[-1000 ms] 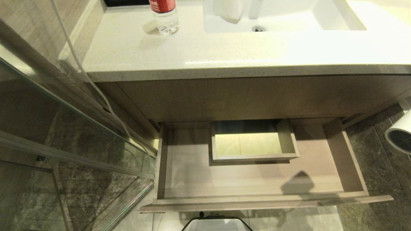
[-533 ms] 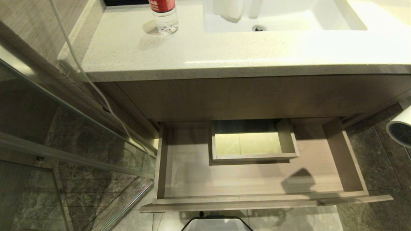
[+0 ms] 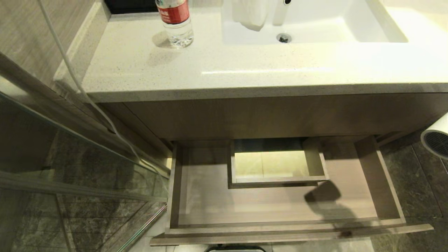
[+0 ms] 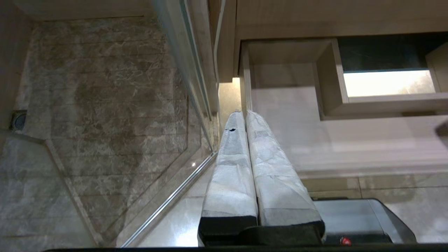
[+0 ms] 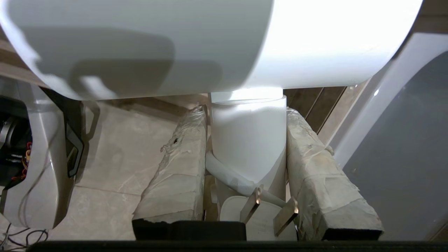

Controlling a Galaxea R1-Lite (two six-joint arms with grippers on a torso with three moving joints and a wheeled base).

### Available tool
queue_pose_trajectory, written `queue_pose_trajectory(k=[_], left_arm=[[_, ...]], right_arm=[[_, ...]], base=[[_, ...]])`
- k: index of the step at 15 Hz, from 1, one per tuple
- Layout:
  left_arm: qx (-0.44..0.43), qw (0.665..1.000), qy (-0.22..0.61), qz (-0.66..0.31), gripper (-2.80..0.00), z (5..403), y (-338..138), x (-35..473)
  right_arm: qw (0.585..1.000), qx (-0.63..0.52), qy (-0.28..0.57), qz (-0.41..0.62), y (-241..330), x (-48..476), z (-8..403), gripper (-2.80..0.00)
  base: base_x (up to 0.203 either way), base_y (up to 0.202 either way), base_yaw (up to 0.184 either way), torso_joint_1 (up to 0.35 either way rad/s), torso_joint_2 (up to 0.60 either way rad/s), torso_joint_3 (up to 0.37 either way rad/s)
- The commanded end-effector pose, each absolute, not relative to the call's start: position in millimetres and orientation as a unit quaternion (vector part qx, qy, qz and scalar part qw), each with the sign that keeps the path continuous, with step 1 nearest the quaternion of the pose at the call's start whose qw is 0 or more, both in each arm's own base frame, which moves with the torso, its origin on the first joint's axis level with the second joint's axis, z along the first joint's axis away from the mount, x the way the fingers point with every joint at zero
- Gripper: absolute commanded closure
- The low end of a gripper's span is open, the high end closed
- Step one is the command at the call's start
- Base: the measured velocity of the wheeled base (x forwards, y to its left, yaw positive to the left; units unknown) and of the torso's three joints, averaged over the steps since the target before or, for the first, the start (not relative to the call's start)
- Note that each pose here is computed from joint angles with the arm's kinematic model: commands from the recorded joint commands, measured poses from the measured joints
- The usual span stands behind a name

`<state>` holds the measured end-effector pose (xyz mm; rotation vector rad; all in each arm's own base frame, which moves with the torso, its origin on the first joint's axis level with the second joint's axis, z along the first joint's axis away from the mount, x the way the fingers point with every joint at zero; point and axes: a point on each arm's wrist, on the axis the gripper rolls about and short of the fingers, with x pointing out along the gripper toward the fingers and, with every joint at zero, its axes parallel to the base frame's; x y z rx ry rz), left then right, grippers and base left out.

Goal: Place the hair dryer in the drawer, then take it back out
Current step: Place it on the countertop

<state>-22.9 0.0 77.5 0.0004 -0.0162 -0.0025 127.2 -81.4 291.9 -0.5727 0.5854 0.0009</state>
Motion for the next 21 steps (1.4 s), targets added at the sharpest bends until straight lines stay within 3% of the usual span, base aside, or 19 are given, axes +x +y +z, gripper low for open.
queue_pose_trajectory(k=[1, 13, 21], left_arm=[[0.0, 1.0, -0.008, -0.002, 0.0, 77.4, 0.0, -22.8], [0.0, 1.0, -0.008, -0.001, 0.0, 77.5, 0.0, -22.8], [0.001, 1.0, -0.008, -0.001, 0.0, 77.5, 0.0, -22.8]], right_arm=[[0.918, -0.284, 0.276, 0.001, -78.4, 123.4, 294.8, 0.0], [0.933, -0.308, 0.178, -0.047, -56.9, 93.6, 331.2, 0.0], [0.939, -0.307, 0.146, -0.041, -65.4, 105.3, 354.8, 0.0]], base=[[0.0, 0.0, 0.0, 0.283, 0.0, 0.265], [0.0, 0.0, 0.0, 0.065, 0.0, 0.056], [0.0, 0.0, 0.0, 0.287, -0.09, 0.198]])
